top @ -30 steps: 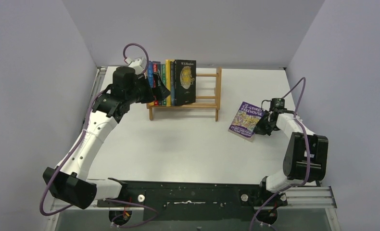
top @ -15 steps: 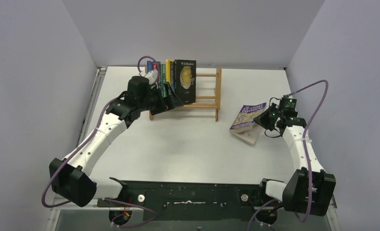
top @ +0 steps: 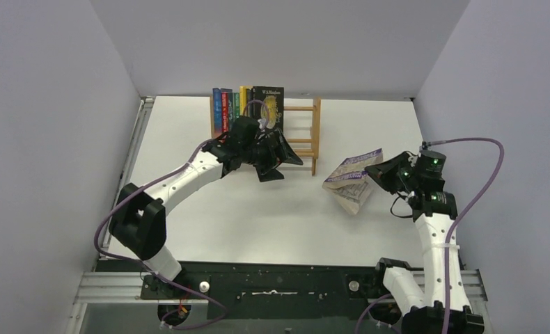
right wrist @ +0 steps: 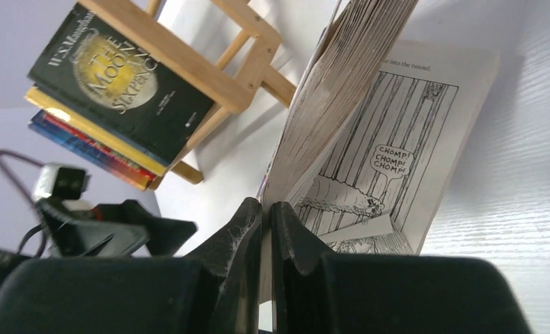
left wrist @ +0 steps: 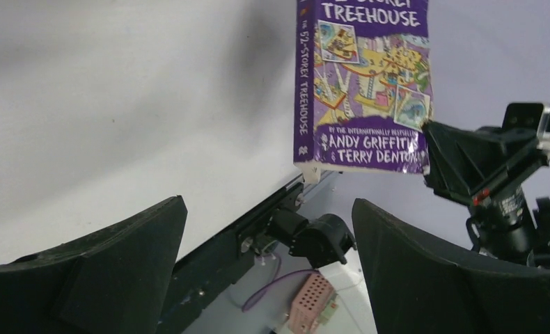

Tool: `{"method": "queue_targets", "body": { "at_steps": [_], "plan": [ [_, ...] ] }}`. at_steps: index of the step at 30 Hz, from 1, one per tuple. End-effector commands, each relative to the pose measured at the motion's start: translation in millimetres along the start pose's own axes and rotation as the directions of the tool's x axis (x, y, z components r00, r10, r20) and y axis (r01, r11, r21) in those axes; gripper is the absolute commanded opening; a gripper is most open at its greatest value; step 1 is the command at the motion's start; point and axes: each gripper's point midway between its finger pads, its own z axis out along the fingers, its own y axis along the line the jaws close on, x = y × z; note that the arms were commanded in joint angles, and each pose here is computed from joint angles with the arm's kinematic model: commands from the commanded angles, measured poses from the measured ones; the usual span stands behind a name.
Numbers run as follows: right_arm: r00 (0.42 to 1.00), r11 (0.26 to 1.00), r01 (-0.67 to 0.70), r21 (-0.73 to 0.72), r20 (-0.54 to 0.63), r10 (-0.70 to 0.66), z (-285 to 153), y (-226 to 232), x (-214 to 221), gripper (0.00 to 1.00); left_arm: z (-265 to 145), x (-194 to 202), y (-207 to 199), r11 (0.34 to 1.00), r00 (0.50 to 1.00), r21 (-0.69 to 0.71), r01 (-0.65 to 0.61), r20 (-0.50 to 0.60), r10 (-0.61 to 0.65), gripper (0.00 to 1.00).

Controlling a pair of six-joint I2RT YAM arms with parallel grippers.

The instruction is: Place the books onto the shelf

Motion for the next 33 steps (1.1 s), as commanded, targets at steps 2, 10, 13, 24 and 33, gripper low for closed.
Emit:
{"method": "queue_targets", "body": {
  "at_steps": [2, 10, 13, 24, 33],
  "plan": [
    [0.999, 0.987, -0.021, -0.16, 0.022, 0.025, -24.4, 35.7, 0.4, 0.0, 7.9, 23.1, -28.6, 0.988, 0.983, 0.03, 0.15, -0.112, -0.146, 0.88],
    [0.994, 0.951, -0.104, -0.292, -0.054, 0.092, -38.2, 60.1, 14.1, 0.0, 40.4, 44.6, -47.9, 0.939, 0.927, 0.056, 0.339, -0.193, -0.323, 0.88],
    [0.991, 0.94, -0.125, -0.318, -0.085, 0.103, -45.8, 67.7, 18.6, 0.0, 51.3, 41.4, -62.8, 0.923, 0.915, 0.1, 0.371, -0.209, -0.345, 0.89],
    [0.984, 0.92, -0.147, -0.364, -0.147, 0.099, -64.9, 77.2, 34.3, 0.0, 54.7, 61.1, -110.6, 0.834, 0.835, 0.24, 0.498, -0.393, -0.385, 0.78],
    [0.981, 0.924, -0.125, -0.361, -0.185, 0.06, -61.9, 72.3, 42.3, 0.0, 36.4, 57.7, -140.5, 0.79, 0.821, 0.316, 0.526, -0.431, -0.375, 0.43]
  ]
}}
